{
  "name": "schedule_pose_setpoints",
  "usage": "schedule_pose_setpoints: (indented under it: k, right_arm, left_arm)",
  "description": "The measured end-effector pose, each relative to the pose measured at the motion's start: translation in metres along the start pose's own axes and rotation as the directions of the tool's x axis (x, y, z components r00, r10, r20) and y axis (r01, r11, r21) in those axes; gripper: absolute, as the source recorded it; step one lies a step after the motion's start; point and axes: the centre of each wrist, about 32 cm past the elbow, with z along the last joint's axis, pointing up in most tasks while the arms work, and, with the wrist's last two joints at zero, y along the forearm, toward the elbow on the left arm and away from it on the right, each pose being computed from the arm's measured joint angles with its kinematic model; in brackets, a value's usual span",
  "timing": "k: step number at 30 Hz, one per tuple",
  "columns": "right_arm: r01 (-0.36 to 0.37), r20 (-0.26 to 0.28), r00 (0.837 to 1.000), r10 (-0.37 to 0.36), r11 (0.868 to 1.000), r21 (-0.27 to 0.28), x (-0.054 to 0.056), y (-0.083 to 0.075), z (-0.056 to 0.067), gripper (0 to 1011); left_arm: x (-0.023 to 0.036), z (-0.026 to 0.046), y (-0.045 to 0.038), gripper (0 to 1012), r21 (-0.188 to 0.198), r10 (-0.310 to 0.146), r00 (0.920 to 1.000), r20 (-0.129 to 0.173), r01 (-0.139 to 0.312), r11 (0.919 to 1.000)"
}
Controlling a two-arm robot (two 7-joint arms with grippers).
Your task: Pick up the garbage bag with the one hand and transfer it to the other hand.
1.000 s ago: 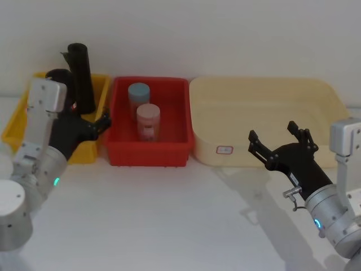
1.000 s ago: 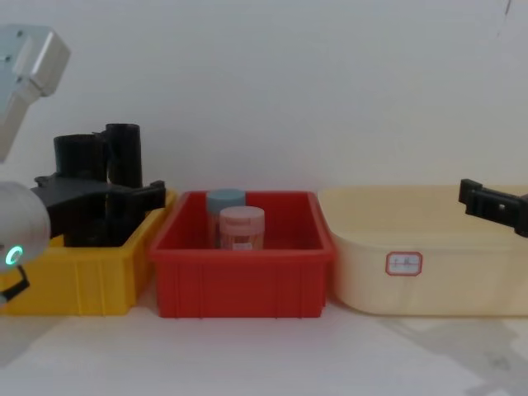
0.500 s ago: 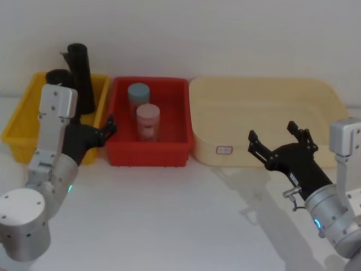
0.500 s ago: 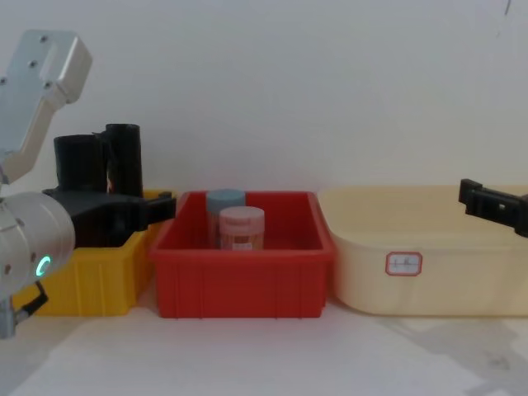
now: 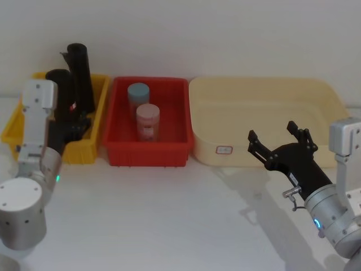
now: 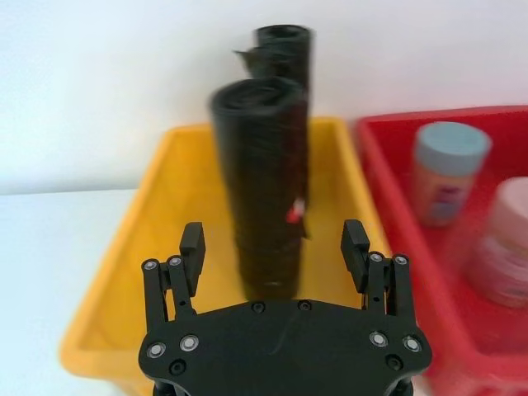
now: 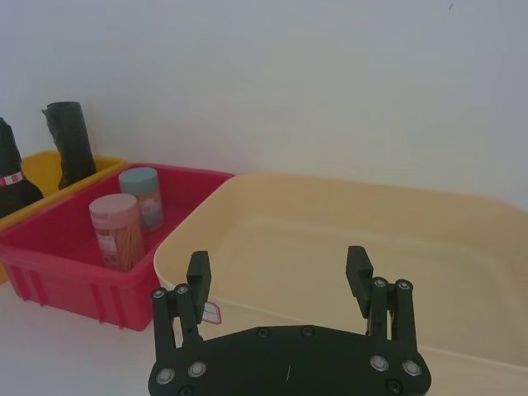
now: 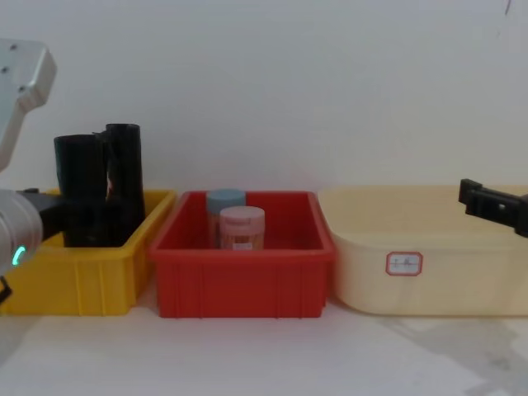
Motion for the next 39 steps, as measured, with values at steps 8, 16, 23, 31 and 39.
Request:
schedule_pose_setpoints:
  k: [8,16,23,31,39]
  right_arm:
    - [0.0,0.0,1.0,0.0,1.0,0.0,0.0,0.0,0.0,1004]
    - [0.0,0.0,1.0,0.0,1.0,0.0,0.0,0.0,0.0,1005]
    - [0.0,0.0,1.0,0.0,1.0,0.0,0.0,0.0,0.0,1004]
    - [0.0,0.0,1.0,0.0,1.0,0.0,0.0,0.0,0.0,1004]
    - [0.0,0.0,1.0,0.0,1.0,0.0,0.0,0.0,0.0,1004]
  left_arm:
    - [0.0174,0.0029,-0.0186,1001,0.01,0.052,0.9986,0.014,-0.052,0.9986]
    - [0.0317,0.0036,-0.032,1001,0.011,0.038,0.999,0.022,-0.038,0.9992]
    - [0.0425,0.0041,-0.04,1001,0.009,-0.022,0.9996,0.016,0.022,0.9997]
    - [0.0573,0.002,-0.0483,1001,0.011,-0.12,0.9927,-0.012,0.12,0.9927]
    - [0.07,-0.004,-0.0536,1001,0.027,-0.179,0.9821,-0.058,0.181,0.9831]
